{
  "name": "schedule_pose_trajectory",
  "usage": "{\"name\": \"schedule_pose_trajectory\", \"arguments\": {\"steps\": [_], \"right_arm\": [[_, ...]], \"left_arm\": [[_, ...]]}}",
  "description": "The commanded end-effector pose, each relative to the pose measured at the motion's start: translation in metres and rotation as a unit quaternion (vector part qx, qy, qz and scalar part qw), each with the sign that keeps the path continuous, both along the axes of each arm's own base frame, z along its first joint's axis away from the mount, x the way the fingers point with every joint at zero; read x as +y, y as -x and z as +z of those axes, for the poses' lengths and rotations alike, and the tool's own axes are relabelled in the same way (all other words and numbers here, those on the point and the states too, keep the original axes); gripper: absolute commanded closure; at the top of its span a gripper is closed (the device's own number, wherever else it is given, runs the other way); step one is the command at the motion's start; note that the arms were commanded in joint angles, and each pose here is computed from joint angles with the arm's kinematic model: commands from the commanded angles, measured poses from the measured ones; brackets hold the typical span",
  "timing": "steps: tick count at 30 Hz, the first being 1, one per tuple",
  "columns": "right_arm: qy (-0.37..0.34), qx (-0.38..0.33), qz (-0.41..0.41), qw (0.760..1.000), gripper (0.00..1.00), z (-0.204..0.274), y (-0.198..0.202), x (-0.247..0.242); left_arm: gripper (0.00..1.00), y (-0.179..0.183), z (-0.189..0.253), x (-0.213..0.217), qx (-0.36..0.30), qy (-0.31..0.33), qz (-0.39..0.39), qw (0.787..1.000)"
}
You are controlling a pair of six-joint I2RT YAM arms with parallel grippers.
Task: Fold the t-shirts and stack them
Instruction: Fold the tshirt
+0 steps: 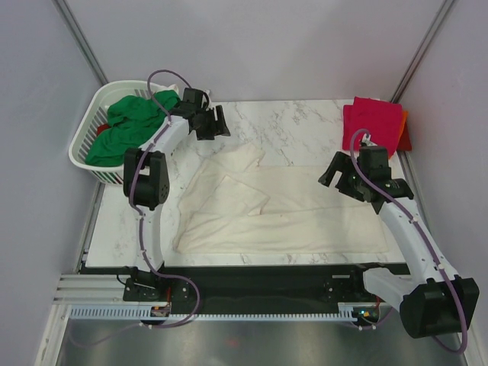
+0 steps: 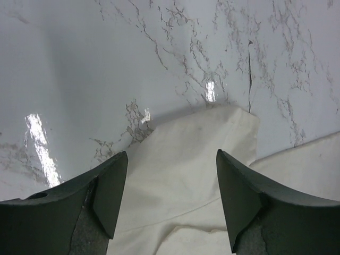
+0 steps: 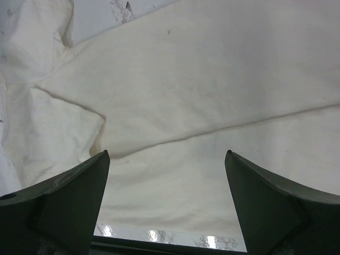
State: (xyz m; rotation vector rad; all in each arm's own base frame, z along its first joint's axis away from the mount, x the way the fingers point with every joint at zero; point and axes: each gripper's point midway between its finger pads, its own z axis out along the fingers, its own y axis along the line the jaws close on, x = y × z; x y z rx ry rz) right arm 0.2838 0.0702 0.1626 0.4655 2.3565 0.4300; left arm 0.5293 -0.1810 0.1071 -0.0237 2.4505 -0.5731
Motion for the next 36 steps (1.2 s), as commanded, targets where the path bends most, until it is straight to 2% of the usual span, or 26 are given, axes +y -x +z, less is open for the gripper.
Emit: {"name": "schedule_pose_trajectory", "arguments": {"steps": [1,8,14,17,20,21,22,26,29,32,36], "right_arm": [[0.01,0.001,0.015,1.0,0.02,-0.003,0.004,0.0],[0.02,0.018,0.015,1.0,0.02,-0.016,0.005,-0.002],[0.033,0.028,0.014,0.999,0.02,-0.026,0.008,-0.007],[0.036,0.031,0.012,0.999,0.02,-0.028,0.008,-0.008],[0.051,0.026,0.005,0.998,0.02,-0.028,0.004,-0.014],[0.057,0.023,0.0,0.998,0.02,-0.027,0.0,-0.016],[0.056,0.022,0.007,0.998,0.02,-0.027,-0.004,-0.014],[0.061,0.009,0.007,0.998,0.02,-0.016,-0.025,-0.013],[0.073,-0.009,-0.058,0.996,0.02,-0.005,-0.048,-0.03],[0.083,-0.015,-0.108,0.991,0.02,-0.006,-0.073,-0.049],[0.101,0.019,-0.164,0.981,0.02,-0.023,-0.1,-0.095]], "left_arm": [[0.25,-0.011,0.003,-0.005,-0.016,0.022,-0.053,0.998],[0.27,0.012,-0.059,-0.018,0.068,0.06,-0.078,0.993],[0.37,0.024,-0.067,-0.03,0.086,0.076,-0.091,0.989],[0.49,0.025,-0.07,-0.037,0.084,0.077,-0.099,0.988],[0.77,0.018,-0.066,-0.043,0.079,0.09,-0.103,0.987],[0.94,0.015,-0.062,-0.045,0.075,0.094,-0.104,0.987],[0.97,0.013,-0.053,-0.046,0.068,0.098,-0.103,0.988],[0.98,0.001,-0.004,-0.038,0.017,0.081,-0.078,0.993],[0.98,0.0,0.035,-0.025,-0.027,0.054,-0.057,0.996],[0.98,0.004,0.055,-0.016,-0.053,0.031,-0.054,0.997],[0.98,0.012,0.055,-0.014,-0.053,0.02,-0.064,0.996]]}}
